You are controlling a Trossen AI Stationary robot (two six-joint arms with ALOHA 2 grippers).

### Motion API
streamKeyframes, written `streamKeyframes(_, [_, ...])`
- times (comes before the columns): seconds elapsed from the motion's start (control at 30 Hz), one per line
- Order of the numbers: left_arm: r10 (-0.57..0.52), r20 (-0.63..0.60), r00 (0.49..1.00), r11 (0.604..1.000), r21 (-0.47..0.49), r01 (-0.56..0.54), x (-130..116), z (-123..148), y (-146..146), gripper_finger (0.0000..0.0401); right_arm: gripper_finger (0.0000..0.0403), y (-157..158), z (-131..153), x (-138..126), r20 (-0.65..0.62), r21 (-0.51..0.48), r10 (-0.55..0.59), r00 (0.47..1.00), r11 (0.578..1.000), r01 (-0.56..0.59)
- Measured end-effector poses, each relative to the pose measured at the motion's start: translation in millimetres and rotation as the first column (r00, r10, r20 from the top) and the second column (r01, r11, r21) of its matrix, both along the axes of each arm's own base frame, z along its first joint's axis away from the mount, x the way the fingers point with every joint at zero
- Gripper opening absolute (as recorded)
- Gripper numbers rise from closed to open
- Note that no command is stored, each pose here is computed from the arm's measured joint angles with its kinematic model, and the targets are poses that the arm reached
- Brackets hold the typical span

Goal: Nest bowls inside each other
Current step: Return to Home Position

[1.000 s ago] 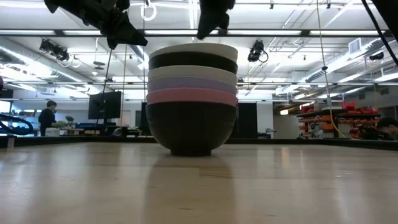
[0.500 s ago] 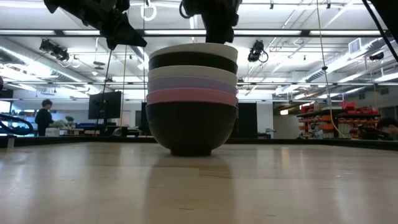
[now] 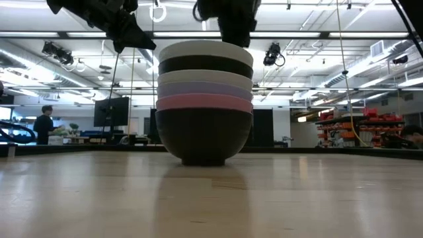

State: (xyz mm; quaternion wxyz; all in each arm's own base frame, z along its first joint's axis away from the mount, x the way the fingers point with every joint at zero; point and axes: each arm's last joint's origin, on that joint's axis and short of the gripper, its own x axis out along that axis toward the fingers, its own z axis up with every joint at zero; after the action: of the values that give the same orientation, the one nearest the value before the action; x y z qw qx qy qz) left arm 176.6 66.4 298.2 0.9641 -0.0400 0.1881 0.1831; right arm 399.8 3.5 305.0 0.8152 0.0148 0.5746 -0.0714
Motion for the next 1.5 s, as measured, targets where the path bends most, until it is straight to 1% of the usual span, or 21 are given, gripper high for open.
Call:
streamKeyframes(0.07, [0.0, 0.001, 1.0, 1.0, 0.002, 0.0, 0.0, 0.2, 0.0, 0.0011, 0.0001, -0.9, 10.1, -5.4, 0.028, -0.035, -0.008, 1.0, 0.999, 0.009])
streamKeyframes(0.13, [-0.007, -0.001, 1.0, 1.0, 0.018, 0.007, 0.1, 0.6, 0.1, 0.0012, 0.0001, 0.2, 24.5, -14.1, 0.064, -0.102, -0.017, 0.998, 0.995, 0.024])
streamKeyframes(0.2, [-0.01, 0.008, 1.0, 1.0, 0.029, 0.01, 0.5, 1.6, 0.2, 0.0018, 0.0001, 3.2, 45.1, -27.2, 0.127, -0.171, -0.03, 0.991, 0.984, 0.051])
streamKeyframes(0.27, [-0.01, 0.019, 1.0, 0.999, 0.034, 0.01, 0.9, 2.7, 0.3, 0.0023, 0.0, 11.3, 69.2, -44.0, 0.212, -0.21, -0.025, 0.977, 0.975, 0.07])
streamKeyframes(0.33, [-0.01, 0.021, 1.0, 0.999, 0.035, 0.009, 0.7, 3.0, 0.3, 0.0026, 0.0, 22.8, 90.2, -61.8, 0.313, -0.224, -0.009, 0.95, 0.971, 0.083])
streamKeyframes(0.4, [-0.009, 0.022, 1.0, 0.999, 0.036, 0.009, 0.4, 3.3, 0.2, 0.0026, 0.0, 34.4, 103.4, -81.2, 0.398, -0.219, 0.016, 0.917, 0.973, 0.078])
streamKeyframes(0.5, [-0.011, 0.024, 1.0, 0.999, 0.03, 0.01, 0.6, 3.2, -0.2, 0.0019, 0.0, 52.2, 108.8, -109.6, 0.532, -0.184, 0.058, 0.844, 0.982, 0.048])
streamKeyframes(0.6, [-0.025, 0.017, 1.0, 1.0, 0.01, 0.024, 1.5, 2.0, -4.2, 0.0012, 0.0001, 64.7, 97.8, -136.2, 0.627, -0.129, 0.069, 0.776, 0.991, 0.016])
streamKeyframes(0.73, [-0.064, 0.016, 0.998, 0.998, 0.01, 0.064, 3.8, 1.9, -11.4, 0.001, 0.0001, 69.7, 72.6, -165.0, 0.684, -0.059, 0.035, 0.729, 0.998, 0.007])
streamKeyframes(0.83, [-0.061, 0.009, 0.998, 0.998, 0.023, 0.061, 4.9, -1.7, -16.1, 0.0017, 0.0002, 72.2, 53.2, -180.9, 0.706, -0.027, 0.022, 0.708, 1.0, -0.003])
streamKeyframes(0.97, [-0.025, 0.043, 0.999, 0.999, 0.024, 0.024, -3.4, -30.8, -19.5, 0.0021, 0.0003, 76.7, 28.8, -200.0, 0.737, -0.004, 0.016, 0.676, 1.0, -0.019])
streamKeyframes(1.0, [-0.019, 0.07, 0.997, 0.999, 0.027, 0.017, -6.7, -35.8, -19.6, 0.0021, 0.0003, 76.8, 23.9, -204.4, 0.747, 0.003, 0.012, 0.664, 1.0, -0.021])
streamKeyframes(1.13, [0.001, 0.177, 0.984, 0.999, 0.044, -0.009, -23.3, -40.0, -21.4, 0.0022, 0.0004, 74.0, 10.4, -216.6, 0.802, 0.037, -0.009, 0.597, 0.999, -0.034])
streamKeyframes(1.27, [0.003, 0.235, 0.972, 0.998, 0.054, -0.016, -39.0, -41.4, -25.1, 0.002, 0.0007, 70.3, -3.4, -223.9, 0.84, 0.045, -0.015, 0.543, 0.998, -0.042])
streamKeyframes(1.33, [0.004, 0.265, 0.964, 0.998, 0.063, -0.021, -45.9, -43.0, -26.8, 0.0017, 0.0008, 69.0, -11.7, -226.4, 0.862, 0.043, -0.012, 0.506, 0.998, -0.049])
streamKeyframes(1.43, [0.004, 0.344, 0.939, 0.996, 0.077, -0.032, -54.7, -44.9, -29.1, 0.0013, 0.0008, 66.9, -21.4, -230.6, 0.902, 0.034, -0.005, 0.432, 0.998, -0.06])
streamKeyframes(1.5, [0.001, 0.378, 0.926, 0.996, 0.085, -0.036, -59.2, -46.3, -30.4, 0.0012, 0.0008, 65.1, -26.1, -234.1, 0.915, 0.034, -0.006, 0.402, 0.997, -0.063])
